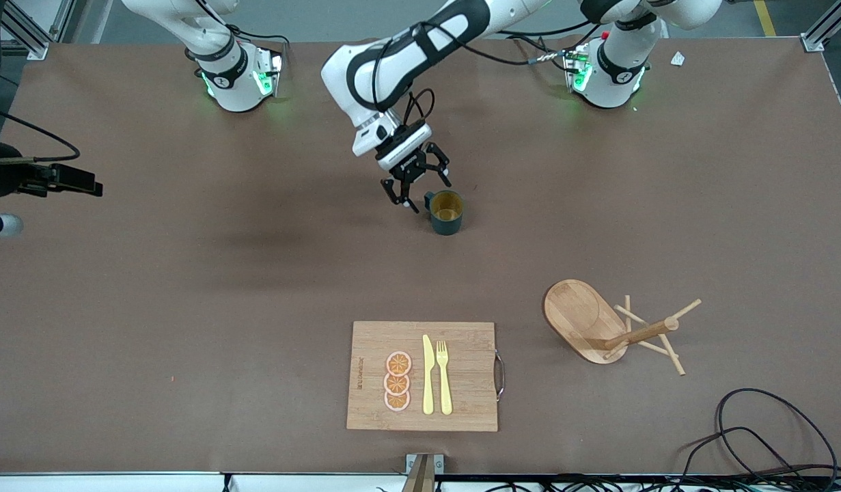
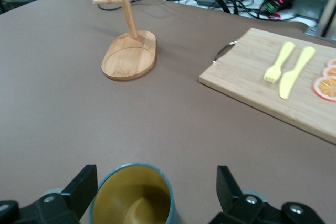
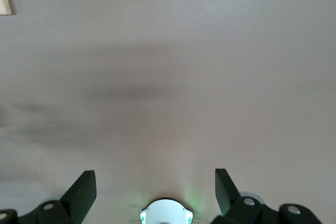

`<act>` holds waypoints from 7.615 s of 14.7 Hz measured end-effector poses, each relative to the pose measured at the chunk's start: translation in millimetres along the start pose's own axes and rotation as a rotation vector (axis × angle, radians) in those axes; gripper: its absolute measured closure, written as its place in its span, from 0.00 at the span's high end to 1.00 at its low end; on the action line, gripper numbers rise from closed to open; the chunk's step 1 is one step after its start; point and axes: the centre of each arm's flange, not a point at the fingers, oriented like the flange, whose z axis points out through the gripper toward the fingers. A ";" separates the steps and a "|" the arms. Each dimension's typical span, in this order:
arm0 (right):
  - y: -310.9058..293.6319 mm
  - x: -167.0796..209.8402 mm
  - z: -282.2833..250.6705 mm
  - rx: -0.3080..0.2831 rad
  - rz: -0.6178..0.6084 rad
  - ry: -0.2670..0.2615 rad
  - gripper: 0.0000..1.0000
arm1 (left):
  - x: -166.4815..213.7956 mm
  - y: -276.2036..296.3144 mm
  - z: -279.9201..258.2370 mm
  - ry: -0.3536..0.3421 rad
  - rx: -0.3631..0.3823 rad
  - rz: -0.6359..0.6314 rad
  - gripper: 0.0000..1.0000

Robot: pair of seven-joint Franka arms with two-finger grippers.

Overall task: Pass cup and hang on rack
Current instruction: 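Move the left gripper over the teal mug and lower it, then close the left gripper on the teal mug's handle, then lift the teal mug with the left gripper toward the wooden rack, then lower the mug onto a rack peg with the left gripper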

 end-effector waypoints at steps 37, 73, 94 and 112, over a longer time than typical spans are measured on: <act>4.4 -75.4 -41.1 -0.037 -0.046 0.119 1.00 | -62.0 13.1 -13.6 0.126 -0.005 0.081 1.00; 6.3 -75.6 -39.4 -0.035 -0.044 0.111 1.00 | -87.1 9.8 12.3 0.117 0.045 0.087 0.22; 9.5 -77.2 -43.1 -0.005 -0.051 0.126 1.00 | 410.6 -24.3 29.1 -1.039 -0.148 -0.305 0.22; 9.1 -78.6 -42.3 -0.005 -0.052 0.116 1.00 | 532.3 -162.9 280.4 -1.576 -0.564 -0.347 0.22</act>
